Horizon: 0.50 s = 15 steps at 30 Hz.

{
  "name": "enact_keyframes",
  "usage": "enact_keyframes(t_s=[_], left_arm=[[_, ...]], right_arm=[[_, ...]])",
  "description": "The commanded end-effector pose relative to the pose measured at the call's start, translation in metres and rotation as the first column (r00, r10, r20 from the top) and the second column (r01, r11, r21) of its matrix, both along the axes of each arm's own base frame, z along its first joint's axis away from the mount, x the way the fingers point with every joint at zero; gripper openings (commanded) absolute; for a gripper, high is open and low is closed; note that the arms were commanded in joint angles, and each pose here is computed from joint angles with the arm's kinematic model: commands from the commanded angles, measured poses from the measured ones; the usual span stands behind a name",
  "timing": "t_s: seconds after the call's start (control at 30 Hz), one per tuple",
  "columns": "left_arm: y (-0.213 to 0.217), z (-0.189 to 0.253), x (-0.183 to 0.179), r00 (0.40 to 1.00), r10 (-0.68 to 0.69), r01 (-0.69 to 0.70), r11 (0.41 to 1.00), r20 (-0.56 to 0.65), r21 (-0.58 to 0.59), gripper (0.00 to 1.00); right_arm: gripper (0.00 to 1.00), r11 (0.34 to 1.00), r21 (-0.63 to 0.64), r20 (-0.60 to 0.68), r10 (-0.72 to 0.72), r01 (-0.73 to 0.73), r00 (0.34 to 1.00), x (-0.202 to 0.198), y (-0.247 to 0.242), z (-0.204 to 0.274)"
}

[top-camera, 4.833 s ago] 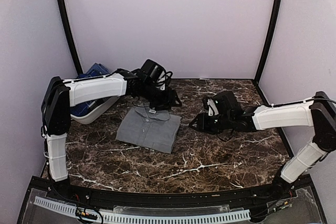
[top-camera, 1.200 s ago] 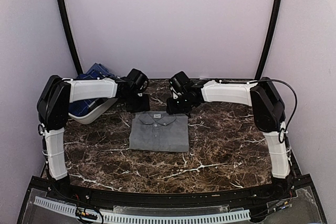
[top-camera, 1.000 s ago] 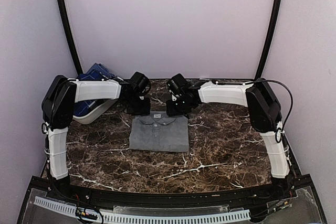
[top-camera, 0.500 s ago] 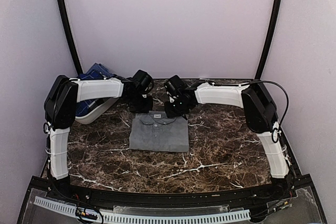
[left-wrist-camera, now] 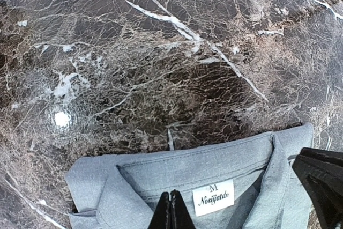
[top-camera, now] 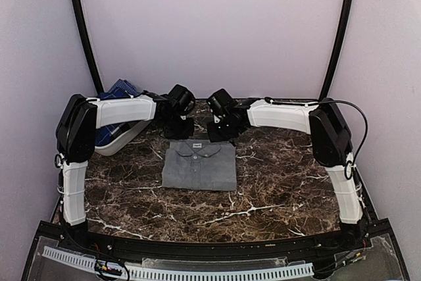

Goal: Fold and stack the long sleeve shirts
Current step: Adjust the square-folded shirt at the center of the board.

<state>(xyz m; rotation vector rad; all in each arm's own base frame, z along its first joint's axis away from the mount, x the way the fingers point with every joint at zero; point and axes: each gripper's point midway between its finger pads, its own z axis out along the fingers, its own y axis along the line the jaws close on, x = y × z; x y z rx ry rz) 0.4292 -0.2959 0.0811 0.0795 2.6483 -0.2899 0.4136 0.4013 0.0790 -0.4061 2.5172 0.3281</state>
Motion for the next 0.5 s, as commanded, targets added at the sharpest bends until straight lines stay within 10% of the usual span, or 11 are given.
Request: enact_keyframes(t_s=[0.0,0.27,0.47], left_arm=[[0.001,0.029,0.002,0.999,0.005,-0.005,1.000,0.051,-0.005,0.01],[0.018,-0.004,-0.004,0.999,0.032,-0.031,0.998,-0.014,0.059,0.43],[0.018,-0.024,0.000,0.999,0.014,-0.010,0.996,-0.047,0.083,0.49]], right_arm=[[0.17,0.999,0.053,0.020,0.005,-0.006,1.000,-0.001,0.006,0.022],[0.42,0.996,0.085,-0.036,0.035,-0.032,0.999,-0.007,0.012,0.005],[0.44,0.999,0.046,-0.037,0.019,-0.017,0.999,-0.001,0.009,-0.011]])
